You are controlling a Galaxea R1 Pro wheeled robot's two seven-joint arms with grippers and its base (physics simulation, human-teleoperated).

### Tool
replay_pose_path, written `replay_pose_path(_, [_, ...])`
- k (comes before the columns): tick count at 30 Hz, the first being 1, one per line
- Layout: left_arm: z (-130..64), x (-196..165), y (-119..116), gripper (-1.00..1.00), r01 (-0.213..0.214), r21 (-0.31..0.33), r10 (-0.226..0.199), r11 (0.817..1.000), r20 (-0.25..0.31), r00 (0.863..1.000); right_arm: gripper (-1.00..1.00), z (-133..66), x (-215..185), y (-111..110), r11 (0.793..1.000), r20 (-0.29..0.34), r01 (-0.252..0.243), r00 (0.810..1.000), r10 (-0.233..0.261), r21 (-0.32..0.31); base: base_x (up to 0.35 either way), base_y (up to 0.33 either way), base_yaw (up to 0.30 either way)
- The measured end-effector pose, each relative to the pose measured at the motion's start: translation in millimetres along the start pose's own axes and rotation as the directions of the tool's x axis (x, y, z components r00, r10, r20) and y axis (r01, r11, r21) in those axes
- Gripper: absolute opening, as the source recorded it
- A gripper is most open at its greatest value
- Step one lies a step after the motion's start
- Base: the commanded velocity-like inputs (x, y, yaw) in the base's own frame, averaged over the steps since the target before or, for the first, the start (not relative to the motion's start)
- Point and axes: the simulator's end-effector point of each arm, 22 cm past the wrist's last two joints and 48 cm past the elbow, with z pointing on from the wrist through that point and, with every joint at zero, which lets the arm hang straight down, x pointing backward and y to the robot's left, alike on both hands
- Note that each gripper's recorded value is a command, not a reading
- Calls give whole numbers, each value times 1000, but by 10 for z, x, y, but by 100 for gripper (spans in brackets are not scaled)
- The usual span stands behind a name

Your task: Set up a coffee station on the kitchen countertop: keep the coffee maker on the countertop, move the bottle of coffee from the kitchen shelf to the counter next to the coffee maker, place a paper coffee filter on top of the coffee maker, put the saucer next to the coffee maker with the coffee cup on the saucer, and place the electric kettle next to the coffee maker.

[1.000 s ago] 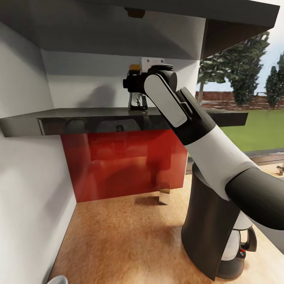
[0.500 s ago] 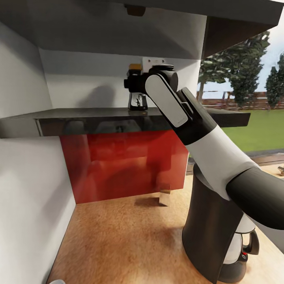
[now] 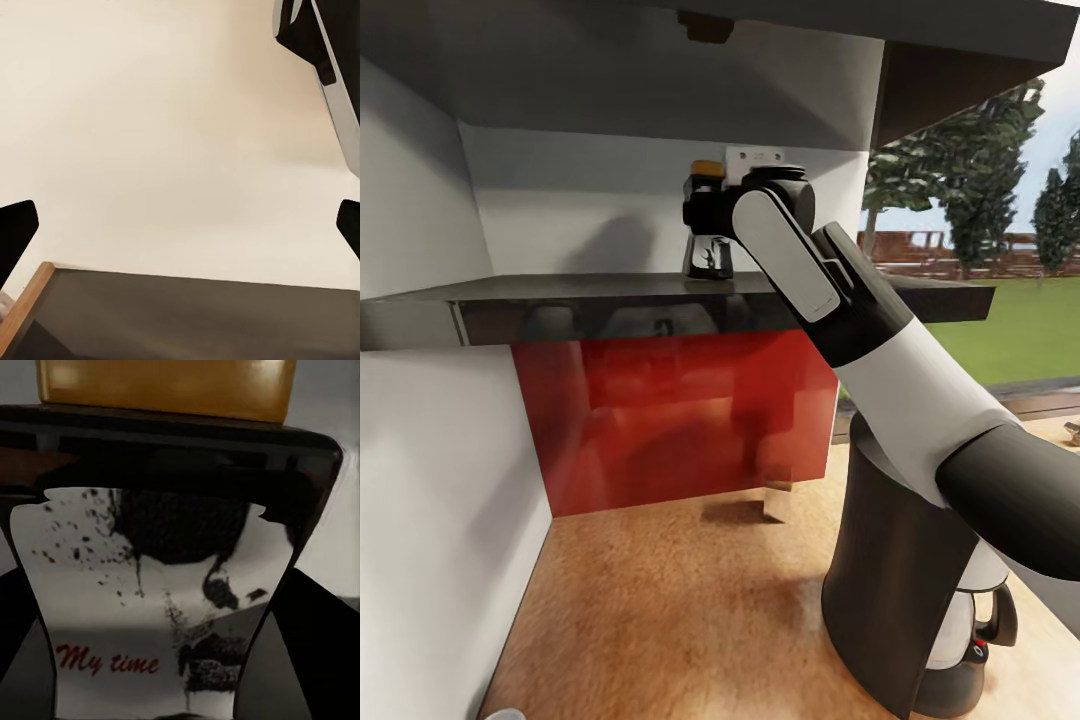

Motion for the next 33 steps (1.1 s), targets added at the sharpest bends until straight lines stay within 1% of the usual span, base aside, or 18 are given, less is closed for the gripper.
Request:
replay_pose_path(21, [0, -1, 0, 100, 0, 0, 0, 1000, 0, 1000, -100, -3, -2, 4, 1000, 0, -1, 1000, 1, -1, -1, 0, 0])
replay_pose_path(24, [0, -3, -2, 100, 0, 0, 0, 1000, 0, 1000, -100, 2, 1, 5, 1000, 0, -1, 1000, 1, -2, -213, 0, 0])
replay_pose_path(33, [0, -4, 0, 100, -1, 0, 1, 1000, 0, 1000, -100, -21, -27, 41, 1000, 8, -1, 1000, 1, -11, -325, 0, 0])
